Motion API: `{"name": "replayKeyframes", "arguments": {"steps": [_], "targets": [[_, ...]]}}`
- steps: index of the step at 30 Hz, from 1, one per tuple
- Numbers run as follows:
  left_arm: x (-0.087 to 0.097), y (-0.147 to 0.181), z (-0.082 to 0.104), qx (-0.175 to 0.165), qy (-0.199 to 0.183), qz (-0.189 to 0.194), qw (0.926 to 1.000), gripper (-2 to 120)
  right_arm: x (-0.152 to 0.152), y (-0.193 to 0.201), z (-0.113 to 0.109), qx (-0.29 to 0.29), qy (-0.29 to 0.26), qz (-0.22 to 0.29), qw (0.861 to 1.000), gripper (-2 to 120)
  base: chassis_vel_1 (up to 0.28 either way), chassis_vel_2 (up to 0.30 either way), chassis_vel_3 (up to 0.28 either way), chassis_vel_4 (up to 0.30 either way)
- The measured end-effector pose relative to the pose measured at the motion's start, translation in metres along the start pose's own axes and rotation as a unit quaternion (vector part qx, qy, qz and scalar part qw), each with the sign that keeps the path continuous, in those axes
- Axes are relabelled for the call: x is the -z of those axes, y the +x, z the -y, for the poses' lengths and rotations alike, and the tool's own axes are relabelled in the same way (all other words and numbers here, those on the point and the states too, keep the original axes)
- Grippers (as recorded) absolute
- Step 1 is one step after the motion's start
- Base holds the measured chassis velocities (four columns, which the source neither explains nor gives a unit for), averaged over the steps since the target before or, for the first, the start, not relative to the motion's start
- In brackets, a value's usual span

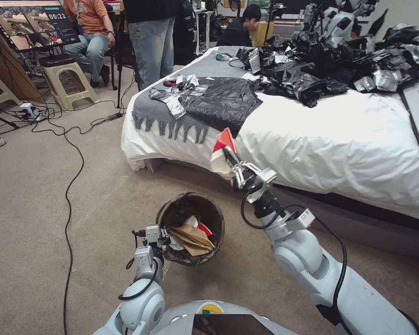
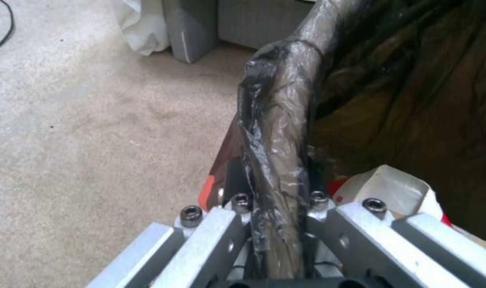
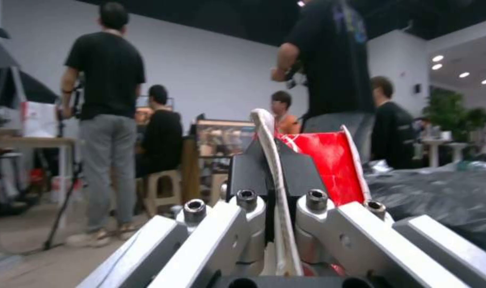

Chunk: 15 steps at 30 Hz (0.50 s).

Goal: Pick up the trash bin, then pick up the garbage from the floor and place it into the trash bin.

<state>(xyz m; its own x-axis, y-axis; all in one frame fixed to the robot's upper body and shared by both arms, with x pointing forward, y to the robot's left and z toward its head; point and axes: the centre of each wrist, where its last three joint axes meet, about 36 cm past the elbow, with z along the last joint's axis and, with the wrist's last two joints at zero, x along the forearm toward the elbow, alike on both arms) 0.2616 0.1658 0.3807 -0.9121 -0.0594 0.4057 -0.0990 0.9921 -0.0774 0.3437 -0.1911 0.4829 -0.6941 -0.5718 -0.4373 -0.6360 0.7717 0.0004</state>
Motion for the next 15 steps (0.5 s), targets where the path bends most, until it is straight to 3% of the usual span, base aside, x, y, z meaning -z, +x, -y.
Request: {"name": "replayKeyframes", "arguments": {"steps": [4, 15], "targets": [[0.001, 0.000, 0.000, -0.001, 0.000, 0.002, 1.0000, 2, -0.010, 0.005, -0.013, 0.037, -0.021, -0.022, 0.999, 0, 0.000, 0.000, 0.000, 0.000], [0.003, 0.000, 0.001, -0.001, 0.002, 0.004, 1.0000, 2, -0.034, 0.015, -0.029, 0.068, -0.044, -0.060, 0.995, 0, 0.000, 0.000, 0.000, 0.000]]}}
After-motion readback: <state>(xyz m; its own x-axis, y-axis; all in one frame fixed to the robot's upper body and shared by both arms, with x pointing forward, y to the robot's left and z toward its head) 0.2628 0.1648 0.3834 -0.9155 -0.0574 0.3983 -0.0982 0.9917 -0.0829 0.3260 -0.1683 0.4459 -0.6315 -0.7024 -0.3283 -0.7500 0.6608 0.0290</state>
